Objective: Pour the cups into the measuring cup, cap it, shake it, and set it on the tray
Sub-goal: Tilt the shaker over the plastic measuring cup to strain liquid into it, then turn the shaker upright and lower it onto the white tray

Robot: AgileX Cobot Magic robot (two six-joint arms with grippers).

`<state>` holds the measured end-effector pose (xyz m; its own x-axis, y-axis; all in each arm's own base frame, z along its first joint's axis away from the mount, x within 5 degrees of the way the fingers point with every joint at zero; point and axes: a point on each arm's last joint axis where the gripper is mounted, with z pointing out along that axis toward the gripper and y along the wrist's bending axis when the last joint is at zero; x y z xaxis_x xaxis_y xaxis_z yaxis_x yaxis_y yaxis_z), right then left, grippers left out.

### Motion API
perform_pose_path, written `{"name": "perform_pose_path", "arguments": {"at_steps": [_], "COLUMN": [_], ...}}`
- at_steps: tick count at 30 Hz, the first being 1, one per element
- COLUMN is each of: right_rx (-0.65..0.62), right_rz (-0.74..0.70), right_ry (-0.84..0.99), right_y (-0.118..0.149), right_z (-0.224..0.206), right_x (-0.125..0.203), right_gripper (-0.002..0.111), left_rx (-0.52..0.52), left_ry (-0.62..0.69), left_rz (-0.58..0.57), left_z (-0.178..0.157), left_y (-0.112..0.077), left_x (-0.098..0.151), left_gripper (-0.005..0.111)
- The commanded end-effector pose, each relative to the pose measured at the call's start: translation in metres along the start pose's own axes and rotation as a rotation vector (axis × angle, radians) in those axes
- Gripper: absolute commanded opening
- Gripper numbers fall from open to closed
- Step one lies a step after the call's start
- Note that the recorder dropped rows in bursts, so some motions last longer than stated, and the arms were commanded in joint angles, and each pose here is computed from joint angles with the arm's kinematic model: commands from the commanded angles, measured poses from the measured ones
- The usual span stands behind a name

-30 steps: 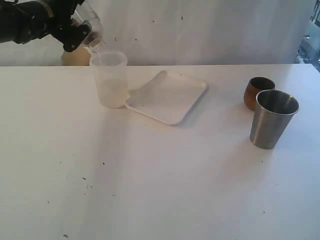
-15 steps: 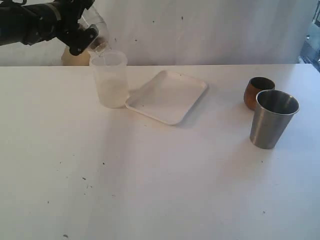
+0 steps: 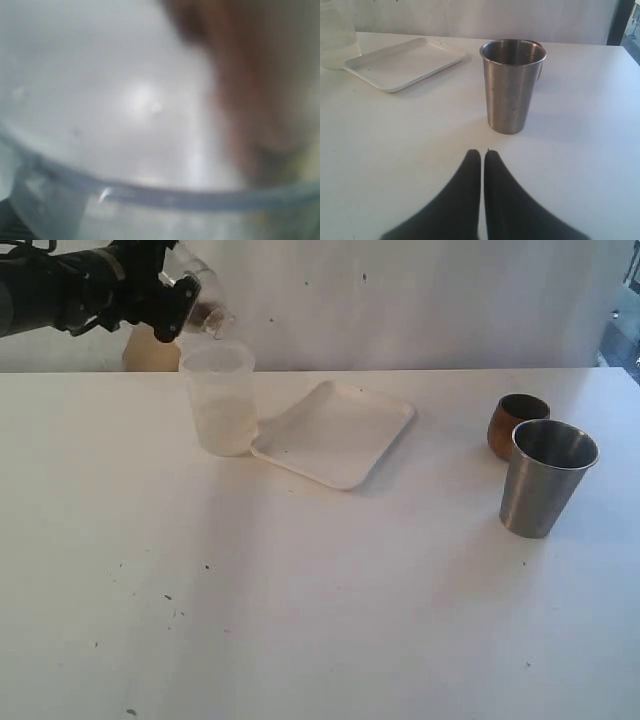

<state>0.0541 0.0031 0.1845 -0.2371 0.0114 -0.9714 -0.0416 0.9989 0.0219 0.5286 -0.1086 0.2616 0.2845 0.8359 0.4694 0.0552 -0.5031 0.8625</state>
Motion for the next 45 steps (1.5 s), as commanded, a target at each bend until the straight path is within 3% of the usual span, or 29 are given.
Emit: {"name": "perform_pose_path", "arguments": {"at_steps": [1,4,7,10,17,20,23,25,27,29,30,31,32,33,35,36,38,45], "right_rx": [0.002,0.002,0.002,0.002,0.002,0.002,0.002,0.002,0.002,0.002,0.002,0.002,0.002,0.002,0.002,0.002,0.002,0.002], "right_rz": [0.006,0.006,0.006,0.006,0.006,0.006,0.006,0.006,0.006,0.006,0.006,0.006,0.006,0.006,0.006,0.006,0.006,0.006], "right_ry": [-0.012,-0.012,-0.012,-0.012,-0.012,-0.012,-0.012,-0.012,-0.012,-0.012,-0.012,-0.012,-0.012,-0.012,-0.012,-0.012,-0.012,-0.012], "right_y": [0.000,0.000,0.000,0.000,0.000,0.000,0.000,0.000,0.000,0.000,0.000,0.000,0.000,0.000,0.000,0.000,0.000,0.000], "right_z": [0.000,0.000,0.000,0.000,0.000,0.000,0.000,0.000,0.000,0.000,0.000,0.000,0.000,0.000,0.000,0.000,0.000,0.000], "right_x": [0.000,0.000,0.000,0.000,0.000,0.000,0.000,0.000,0.000,0.000,0.000,0.000,0.000,0.000,0.000,0.000,0.000,0.000], "right_gripper": [0.003,0.003,0.003,0.003,0.003,0.003,0.003,0.003,0.003,0.003,0.003,0.003,0.003,0.003,0.003,0.003,0.003,0.003], "left_rx": [-0.040,-0.040,0.016,0.020,0.023,0.026,0.016,-0.002,-0.050,-0.165,-0.218,-0.232,-0.230,-0.241,-0.278,-0.264,-0.212,-0.089], "left_ry": [0.027,0.027,0.014,0.013,0.014,0.015,0.024,0.031,0.034,0.009,-0.009,-0.028,-0.046,-0.067,-0.101,-0.109,-0.086,-0.036], "left_rz": [-0.075,-0.031,0.154,0.159,0.022,-0.122,-0.543,-0.892,-1.169,-1.675,-2.033,-2.317,-2.558,-2.657,-2.546,-2.419,-2.315,-2.312], "left_z": [-0.001,-0.001,-0.001,-0.001,-0.001,-0.001,-0.001,-0.005,-0.011,-0.019,-0.025,-0.029,-0.033,-0.036,-0.040,-0.043,-0.046,-0.056], "left_y": [0.010,0.010,0.005,0.004,0.004,0.004,0.004,0.011,0.021,0.035,0.041,0.045,0.047,0.051,0.061,0.067,0.071,0.080], "left_x": [0.009,0.009,0.008,0.008,0.008,0.008,0.008,0.012,0.021,0.033,0.043,0.048,0.052,0.055,0.057,0.054,0.052,0.044], "left_gripper": [0.000,0.000,0.000,0.000,0.000,0.000,0.000,0.000,0.000,0.000,0.000,0.000,0.000,0.000,0.000,0.000,0.000,0.000]}}
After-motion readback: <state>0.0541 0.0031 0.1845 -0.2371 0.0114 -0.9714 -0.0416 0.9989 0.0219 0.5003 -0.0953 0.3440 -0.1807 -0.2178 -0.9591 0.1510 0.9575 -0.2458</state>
